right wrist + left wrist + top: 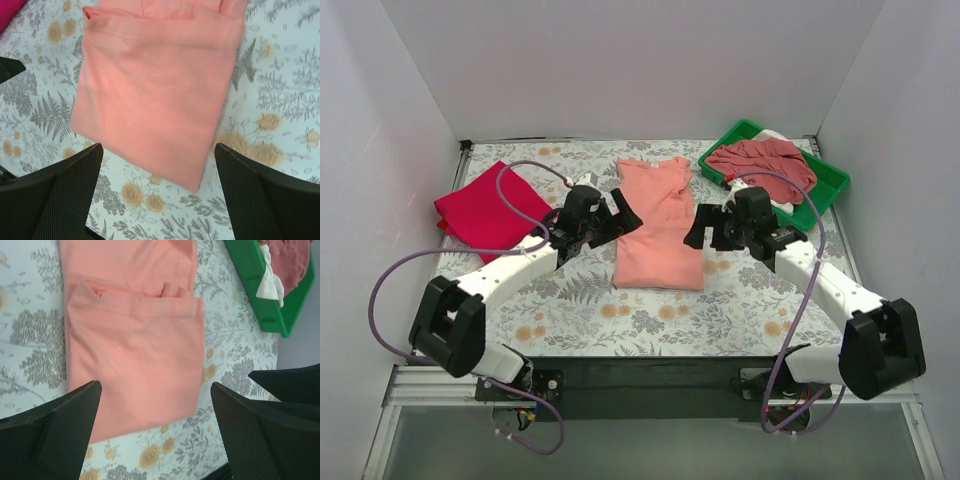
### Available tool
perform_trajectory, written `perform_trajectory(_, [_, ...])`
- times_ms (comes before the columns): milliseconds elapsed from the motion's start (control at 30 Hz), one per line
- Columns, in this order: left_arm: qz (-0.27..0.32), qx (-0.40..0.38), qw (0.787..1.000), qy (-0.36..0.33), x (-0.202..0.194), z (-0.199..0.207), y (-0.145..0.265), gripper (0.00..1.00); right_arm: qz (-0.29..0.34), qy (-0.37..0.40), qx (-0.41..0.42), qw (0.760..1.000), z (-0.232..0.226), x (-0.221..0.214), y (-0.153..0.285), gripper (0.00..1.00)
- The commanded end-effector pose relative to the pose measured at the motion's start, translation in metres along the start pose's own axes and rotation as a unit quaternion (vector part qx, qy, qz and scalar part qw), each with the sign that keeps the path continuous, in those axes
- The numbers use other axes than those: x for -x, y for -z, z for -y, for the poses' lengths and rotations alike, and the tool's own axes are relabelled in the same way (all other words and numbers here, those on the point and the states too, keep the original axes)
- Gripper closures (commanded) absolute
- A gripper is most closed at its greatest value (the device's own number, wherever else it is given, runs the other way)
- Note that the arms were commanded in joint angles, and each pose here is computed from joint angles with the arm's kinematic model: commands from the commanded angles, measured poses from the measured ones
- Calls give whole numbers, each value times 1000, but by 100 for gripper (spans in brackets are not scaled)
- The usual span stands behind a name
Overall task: Fold and stack the t-shirts
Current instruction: Fold the tshirt
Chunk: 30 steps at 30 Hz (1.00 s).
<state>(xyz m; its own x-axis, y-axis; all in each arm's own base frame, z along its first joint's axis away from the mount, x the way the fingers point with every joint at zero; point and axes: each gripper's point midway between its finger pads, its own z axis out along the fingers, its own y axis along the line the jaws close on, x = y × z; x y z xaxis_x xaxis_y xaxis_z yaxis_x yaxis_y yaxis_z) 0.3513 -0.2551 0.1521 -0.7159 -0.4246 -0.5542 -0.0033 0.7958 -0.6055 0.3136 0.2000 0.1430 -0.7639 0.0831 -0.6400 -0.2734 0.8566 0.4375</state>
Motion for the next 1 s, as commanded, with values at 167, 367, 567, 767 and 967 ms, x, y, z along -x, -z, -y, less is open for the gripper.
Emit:
perform_trajectory(167, [-56, -17, 997, 43, -58, -29, 44, 8, -27, -53, 1, 998, 18, -77, 20, 2])
perform_trajectory(367, [-104, -12, 993, 54, -99, -53, 48, 12, -37, -69, 26, 997, 17, -99, 21, 2])
perform_trajectory(567, [-112, 10, 992, 53, -110, -70, 38, 28, -49, -68, 24, 996, 20, -104, 11, 13])
perform_trajectory(767, [-128, 36, 990, 54, -121, -84, 24, 54, -63, -76, 5, 995, 29, -108, -2, 26])
perform_trajectory(967, [-139, 46, 988, 57, -130, -92, 18, 63, -81, -81, -2, 993, 33, -113, -14, 48])
